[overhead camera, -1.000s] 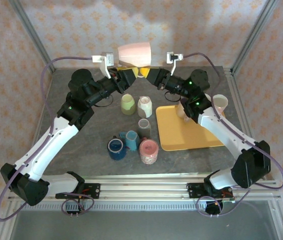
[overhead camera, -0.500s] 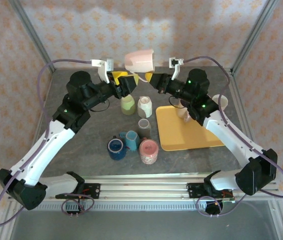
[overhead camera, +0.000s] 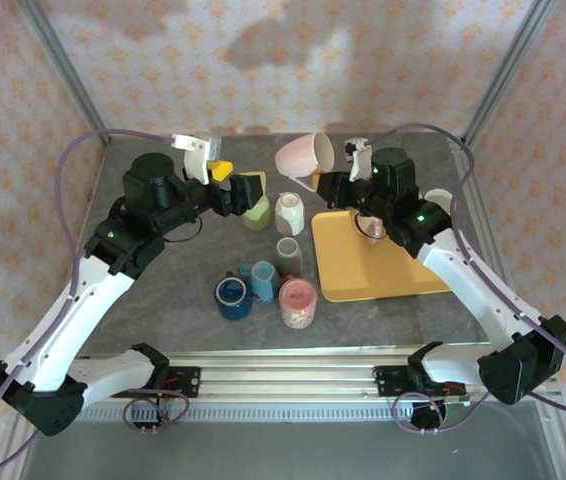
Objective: Turn the mug right side up
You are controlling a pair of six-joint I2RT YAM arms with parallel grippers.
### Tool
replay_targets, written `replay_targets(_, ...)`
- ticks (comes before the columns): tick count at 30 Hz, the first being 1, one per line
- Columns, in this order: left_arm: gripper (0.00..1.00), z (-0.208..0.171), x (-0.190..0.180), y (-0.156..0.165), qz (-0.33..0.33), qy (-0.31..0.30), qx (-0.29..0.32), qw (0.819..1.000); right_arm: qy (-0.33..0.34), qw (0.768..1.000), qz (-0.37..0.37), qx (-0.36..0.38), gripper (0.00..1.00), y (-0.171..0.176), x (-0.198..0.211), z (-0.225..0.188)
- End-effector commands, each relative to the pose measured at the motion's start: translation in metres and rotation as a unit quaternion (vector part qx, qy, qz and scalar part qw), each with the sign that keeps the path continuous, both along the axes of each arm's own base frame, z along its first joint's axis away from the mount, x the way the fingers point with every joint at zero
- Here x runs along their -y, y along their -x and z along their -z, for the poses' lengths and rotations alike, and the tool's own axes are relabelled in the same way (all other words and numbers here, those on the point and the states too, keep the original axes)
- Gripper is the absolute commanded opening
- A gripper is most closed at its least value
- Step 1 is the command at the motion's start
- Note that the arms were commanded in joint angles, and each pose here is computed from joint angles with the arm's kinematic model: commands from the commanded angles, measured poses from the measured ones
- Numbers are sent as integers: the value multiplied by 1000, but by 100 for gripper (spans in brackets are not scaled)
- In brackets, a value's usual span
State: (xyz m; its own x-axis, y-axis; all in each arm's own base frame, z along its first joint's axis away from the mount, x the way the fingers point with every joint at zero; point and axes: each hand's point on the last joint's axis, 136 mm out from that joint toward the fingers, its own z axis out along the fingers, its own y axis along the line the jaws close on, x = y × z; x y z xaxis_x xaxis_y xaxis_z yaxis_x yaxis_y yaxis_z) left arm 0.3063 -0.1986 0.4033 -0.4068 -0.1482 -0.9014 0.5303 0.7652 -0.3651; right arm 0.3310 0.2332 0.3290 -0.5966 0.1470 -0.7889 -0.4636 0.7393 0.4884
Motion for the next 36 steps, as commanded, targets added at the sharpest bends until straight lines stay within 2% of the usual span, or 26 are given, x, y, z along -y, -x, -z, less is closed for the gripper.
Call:
replay_targets(1,93,23,-11,-6,-28,-48,-49,997,23,998,29,58,0,2,18,-34)
replay_targets(8,100,58,-15,-13,-45,-97,-122,987,114,991,73,14,0,0,43,7)
replay_targets(12,100,72,-18,-13,-50,-114,-134,983,167,981,96,-20,0,-1,57,36)
replay_targets(17,100,82,-21,-13,-51,-127,-134,981,200,971,117,-54,0,-8,64,65)
replay_targets(25,100,106,-25,-11,-54,-151,-163,974,287,941,145,-107,0,-20,68,107)
replay_targets(36,100,130,-31,-12,-73,-166,-193,964,362,903,188,-138,0,-42,67,140)
